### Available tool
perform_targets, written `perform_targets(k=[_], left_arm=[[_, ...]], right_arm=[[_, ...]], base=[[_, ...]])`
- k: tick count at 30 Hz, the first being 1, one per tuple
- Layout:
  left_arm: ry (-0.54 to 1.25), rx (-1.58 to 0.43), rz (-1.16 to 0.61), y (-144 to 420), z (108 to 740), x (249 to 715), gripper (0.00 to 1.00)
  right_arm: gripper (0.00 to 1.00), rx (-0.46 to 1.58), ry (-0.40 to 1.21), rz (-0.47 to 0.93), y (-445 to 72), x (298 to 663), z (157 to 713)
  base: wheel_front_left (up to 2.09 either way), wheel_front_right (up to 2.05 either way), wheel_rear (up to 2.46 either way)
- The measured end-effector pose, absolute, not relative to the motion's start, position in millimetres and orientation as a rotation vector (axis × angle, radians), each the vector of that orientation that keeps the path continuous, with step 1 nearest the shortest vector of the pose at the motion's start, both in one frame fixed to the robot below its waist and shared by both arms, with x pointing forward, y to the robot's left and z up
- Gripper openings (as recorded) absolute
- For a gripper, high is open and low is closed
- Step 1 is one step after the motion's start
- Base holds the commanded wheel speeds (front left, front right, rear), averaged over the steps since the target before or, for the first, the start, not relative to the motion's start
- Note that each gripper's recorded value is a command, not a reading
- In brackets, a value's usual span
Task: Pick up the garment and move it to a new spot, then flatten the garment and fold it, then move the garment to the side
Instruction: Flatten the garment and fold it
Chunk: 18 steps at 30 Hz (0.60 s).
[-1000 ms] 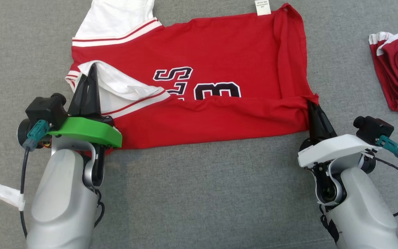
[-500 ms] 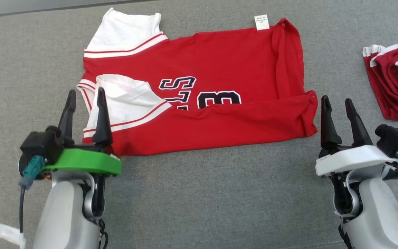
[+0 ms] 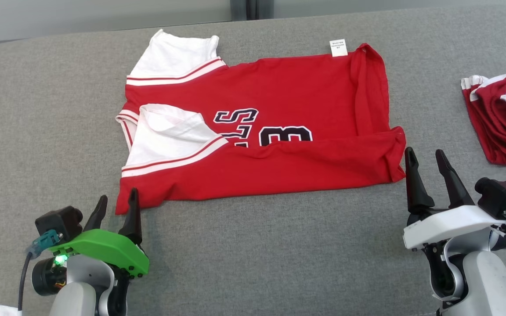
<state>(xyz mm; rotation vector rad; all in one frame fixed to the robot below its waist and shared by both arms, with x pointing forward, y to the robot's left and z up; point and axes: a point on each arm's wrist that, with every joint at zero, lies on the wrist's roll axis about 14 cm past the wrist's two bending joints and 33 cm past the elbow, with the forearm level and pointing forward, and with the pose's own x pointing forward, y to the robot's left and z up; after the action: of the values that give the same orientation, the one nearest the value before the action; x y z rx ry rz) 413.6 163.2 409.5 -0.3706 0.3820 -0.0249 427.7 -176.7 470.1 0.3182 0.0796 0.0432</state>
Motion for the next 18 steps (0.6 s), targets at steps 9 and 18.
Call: perform_targets(k=[9, 18], left_arm=[[0.571, -0.435, 0.049, 163.3, 370.2, 406.7, 1.0], [0.551, -0.45, 0.028, 157.0, 373.4, 413.1, 0.0]], right_arm=[[1.0, 0.317, 0.119, 0.033, -179.8, 425.8, 459.5], [1.0, 0.31, 0.241, 0.01, -185.3, 417.0, 430.9]], base=[[0.0, 0.0, 0.0], [0.0, 0.0, 0.0]])
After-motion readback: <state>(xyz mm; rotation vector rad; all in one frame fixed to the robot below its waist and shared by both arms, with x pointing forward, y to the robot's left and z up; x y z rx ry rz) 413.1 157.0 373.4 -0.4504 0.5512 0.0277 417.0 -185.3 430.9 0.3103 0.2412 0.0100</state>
